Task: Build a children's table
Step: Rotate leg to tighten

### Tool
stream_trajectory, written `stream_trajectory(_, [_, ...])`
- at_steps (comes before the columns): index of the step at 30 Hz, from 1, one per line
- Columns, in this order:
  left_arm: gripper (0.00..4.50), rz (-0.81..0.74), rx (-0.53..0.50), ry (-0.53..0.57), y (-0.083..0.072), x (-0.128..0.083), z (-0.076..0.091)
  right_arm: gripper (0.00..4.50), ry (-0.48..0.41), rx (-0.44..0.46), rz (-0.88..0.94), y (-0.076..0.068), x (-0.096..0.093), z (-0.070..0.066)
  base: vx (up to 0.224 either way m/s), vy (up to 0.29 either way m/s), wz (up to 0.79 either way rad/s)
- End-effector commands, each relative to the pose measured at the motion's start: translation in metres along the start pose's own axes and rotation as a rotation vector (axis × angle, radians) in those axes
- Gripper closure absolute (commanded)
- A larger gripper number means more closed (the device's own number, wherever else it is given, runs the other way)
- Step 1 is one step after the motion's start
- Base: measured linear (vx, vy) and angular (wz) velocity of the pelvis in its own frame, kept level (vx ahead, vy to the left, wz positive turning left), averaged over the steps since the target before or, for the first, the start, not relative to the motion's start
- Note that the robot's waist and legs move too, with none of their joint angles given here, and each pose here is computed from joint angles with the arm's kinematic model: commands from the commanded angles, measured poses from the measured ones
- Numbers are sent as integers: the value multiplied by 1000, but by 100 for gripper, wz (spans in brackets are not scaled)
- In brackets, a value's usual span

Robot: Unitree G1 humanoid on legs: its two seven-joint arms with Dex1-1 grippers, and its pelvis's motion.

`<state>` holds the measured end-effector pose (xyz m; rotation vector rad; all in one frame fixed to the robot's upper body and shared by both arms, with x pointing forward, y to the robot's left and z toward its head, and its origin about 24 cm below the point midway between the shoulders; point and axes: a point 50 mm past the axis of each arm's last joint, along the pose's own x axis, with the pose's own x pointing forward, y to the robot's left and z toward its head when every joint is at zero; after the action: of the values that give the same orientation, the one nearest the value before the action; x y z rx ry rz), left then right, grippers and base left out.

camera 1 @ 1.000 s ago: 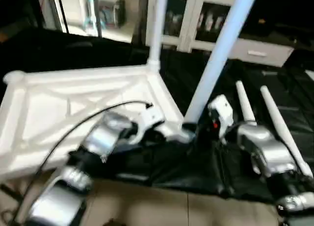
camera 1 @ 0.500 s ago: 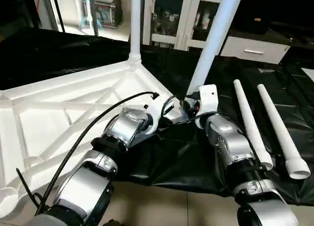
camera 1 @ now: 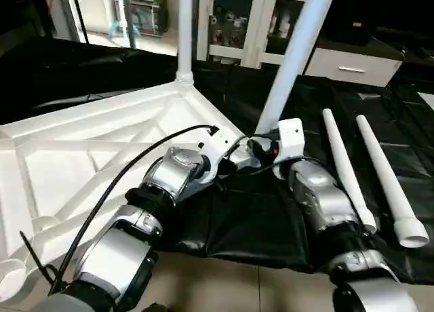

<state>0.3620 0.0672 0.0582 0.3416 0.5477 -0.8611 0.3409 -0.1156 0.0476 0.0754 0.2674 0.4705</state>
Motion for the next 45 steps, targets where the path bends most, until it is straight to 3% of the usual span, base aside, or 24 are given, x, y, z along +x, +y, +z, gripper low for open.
stream_trajectory(1, [450, -9, 54, -77, -1, -1, 23, 113, -4, 12, 121, 11, -3, 2, 0, 0, 0])
stream_trajectory(9, [450, -75, 82, -79, -2, -3, 17, 40, -30, -31, 243, -6, -29, 10, 0, 0, 0])
stream_trajectory(11, [450, -177, 118, -85, -9, -5, 14, 34, -4, -81, 275, -19, -42, 11, 0, 0, 0])
stream_trajectory(12, [450, -223, 149, -96, -13, -6, 13, 9, 4, -98, 277, -24, -46, 12, 0, 0, 0])
stream_trajectory(14, [450, -247, 149, -88, -14, -7, 11, 9, 12, -106, 280, -27, -50, 13, 0, 0, 0])
stream_trajectory(15, [450, -280, 156, -60, -14, -11, 3, 9, 45, -141, 324, -36, -63, 15, 0, 0, 0])
stream_trajectory(20, [450, -341, 185, -49, -13, -20, -9, 9, 93, -193, 372, -49, -84, 18, 0, 0, 0])
stream_trajectory(33, [450, -549, 268, -53, -23, -43, -22, 9, 197, -300, 458, -53, -85, 14, 0, 0, 0])
stream_trajectory(45, [450, -546, 277, -28, -22, -47, -24, 9, 225, -310, 587, -43, -72, 10, 0, 0, 0])
